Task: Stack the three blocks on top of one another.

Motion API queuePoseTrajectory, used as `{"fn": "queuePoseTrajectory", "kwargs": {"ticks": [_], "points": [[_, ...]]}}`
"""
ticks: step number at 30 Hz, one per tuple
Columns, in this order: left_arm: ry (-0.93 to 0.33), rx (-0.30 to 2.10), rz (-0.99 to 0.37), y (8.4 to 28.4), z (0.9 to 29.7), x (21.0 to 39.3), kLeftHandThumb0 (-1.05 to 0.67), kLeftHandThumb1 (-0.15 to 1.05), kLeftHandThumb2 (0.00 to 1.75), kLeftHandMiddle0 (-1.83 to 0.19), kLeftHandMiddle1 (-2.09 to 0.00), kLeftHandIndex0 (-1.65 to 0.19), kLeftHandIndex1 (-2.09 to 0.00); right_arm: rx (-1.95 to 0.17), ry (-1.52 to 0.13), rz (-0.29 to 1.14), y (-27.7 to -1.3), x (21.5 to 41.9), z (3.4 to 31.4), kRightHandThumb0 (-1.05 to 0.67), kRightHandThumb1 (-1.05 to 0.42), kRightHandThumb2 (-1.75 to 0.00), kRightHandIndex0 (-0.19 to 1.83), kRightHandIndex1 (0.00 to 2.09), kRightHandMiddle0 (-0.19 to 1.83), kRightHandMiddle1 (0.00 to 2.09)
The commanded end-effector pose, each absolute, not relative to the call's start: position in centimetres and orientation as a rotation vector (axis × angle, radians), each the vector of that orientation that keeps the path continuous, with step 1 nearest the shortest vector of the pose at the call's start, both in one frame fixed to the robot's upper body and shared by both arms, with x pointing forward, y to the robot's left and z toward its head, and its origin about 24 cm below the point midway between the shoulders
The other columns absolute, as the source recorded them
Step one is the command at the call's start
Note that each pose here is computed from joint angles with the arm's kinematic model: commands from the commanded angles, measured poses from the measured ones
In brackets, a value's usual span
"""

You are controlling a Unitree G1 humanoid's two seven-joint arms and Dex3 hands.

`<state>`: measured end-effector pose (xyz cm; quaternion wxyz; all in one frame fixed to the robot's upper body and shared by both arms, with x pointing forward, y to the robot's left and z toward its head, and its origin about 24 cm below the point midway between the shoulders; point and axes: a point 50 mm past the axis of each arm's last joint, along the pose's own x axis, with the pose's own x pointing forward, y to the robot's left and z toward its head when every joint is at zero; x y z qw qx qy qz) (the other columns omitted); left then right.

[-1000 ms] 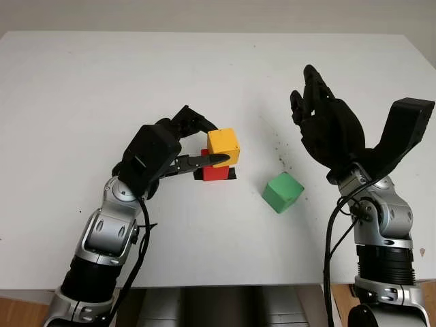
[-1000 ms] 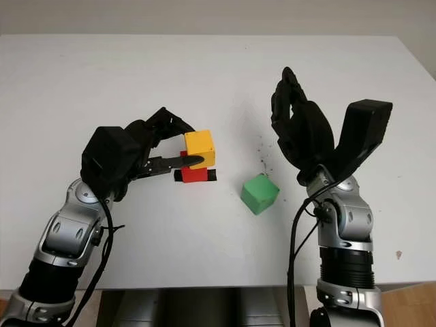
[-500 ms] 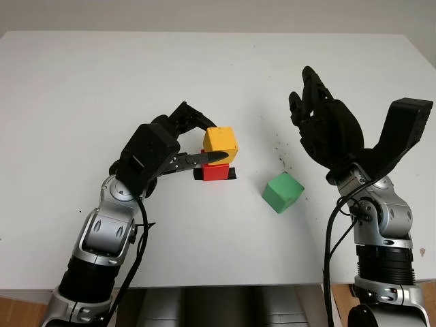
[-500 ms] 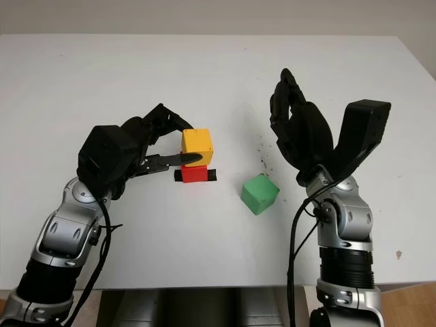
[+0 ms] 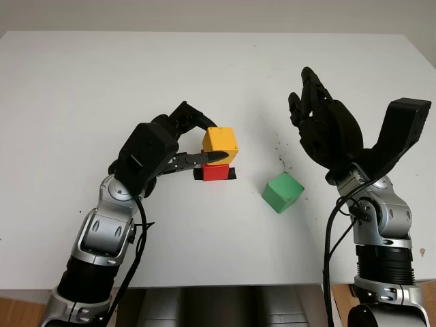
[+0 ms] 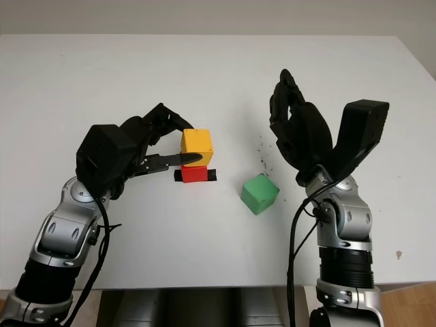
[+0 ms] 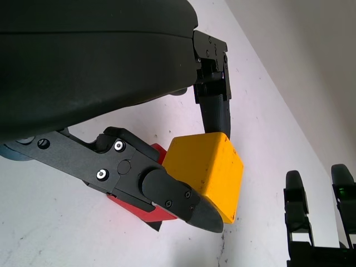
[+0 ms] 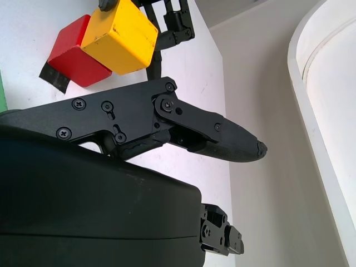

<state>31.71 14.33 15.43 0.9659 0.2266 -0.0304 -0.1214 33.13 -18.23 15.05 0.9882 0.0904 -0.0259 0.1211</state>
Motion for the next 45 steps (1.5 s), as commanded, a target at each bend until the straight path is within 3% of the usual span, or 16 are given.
{"fn": "queuePoseTrajectory", "kwargs": {"ticks": [1, 10, 18, 28, 36, 45], "points": [[-0.080, 0.452, -0.249, 14.39, 15.62, 31.47, -0.45, 1.00, 0.05, 0.00, -0.48, -0.21, -1.94, 0.168, -0.067, 0.244, -18.47, 33.18, 15.53, -0.64, -1.05, -0.74, -0.19, 0.00, -0.19, 0.00], [-0.068, 0.457, -0.239, 14.27, 15.50, 31.41, -0.47, 0.98, 0.05, 0.00, -0.45, -0.21, -1.82, 0.171, -0.062, 0.249, -18.63, 33.17, 15.55, -0.63, -1.05, -0.74, -0.19, 0.00, -0.19, 0.00], [-0.071, 0.489, -0.244, 14.25, 15.46, 31.27, -0.51, 1.00, 0.06, 0.01, -0.36, 0.04, -1.59, 0.169, -0.065, 0.255, -18.65, 33.24, 15.54, -0.64, -1.05, -0.74, -0.19, 0.00, -0.19, 0.00], [-0.085, 0.471, -0.246, 14.18, 15.37, 31.20, -0.58, 1.04, 0.08, -0.03, -0.24, 0.16, -1.70, 0.170, -0.064, 0.256, -18.70, 33.31, 15.53, -0.63, -1.05, -0.76, -0.19, 0.00, -0.19, 0.00], [-0.100, 0.426, -0.260, 14.23, 15.09, 31.06, -0.61, 1.05, 0.25, -0.05, -0.22, 0.17, -1.87, 0.167, -0.062, 0.261, -18.72, 33.39, 15.58, -0.63, -1.05, -0.75, -0.19, 0.00, -0.19, 0.00], [-0.123, 0.372, -0.280, 14.23, 14.96, 30.59, -0.72, 1.05, 0.38, -0.05, -0.27, 0.19, -1.86, 0.162, -0.060, 0.253, -18.71, 33.40, 15.61, -0.63, -1.05, -0.75, -0.19, 0.00, -0.19, 0.00]]}}
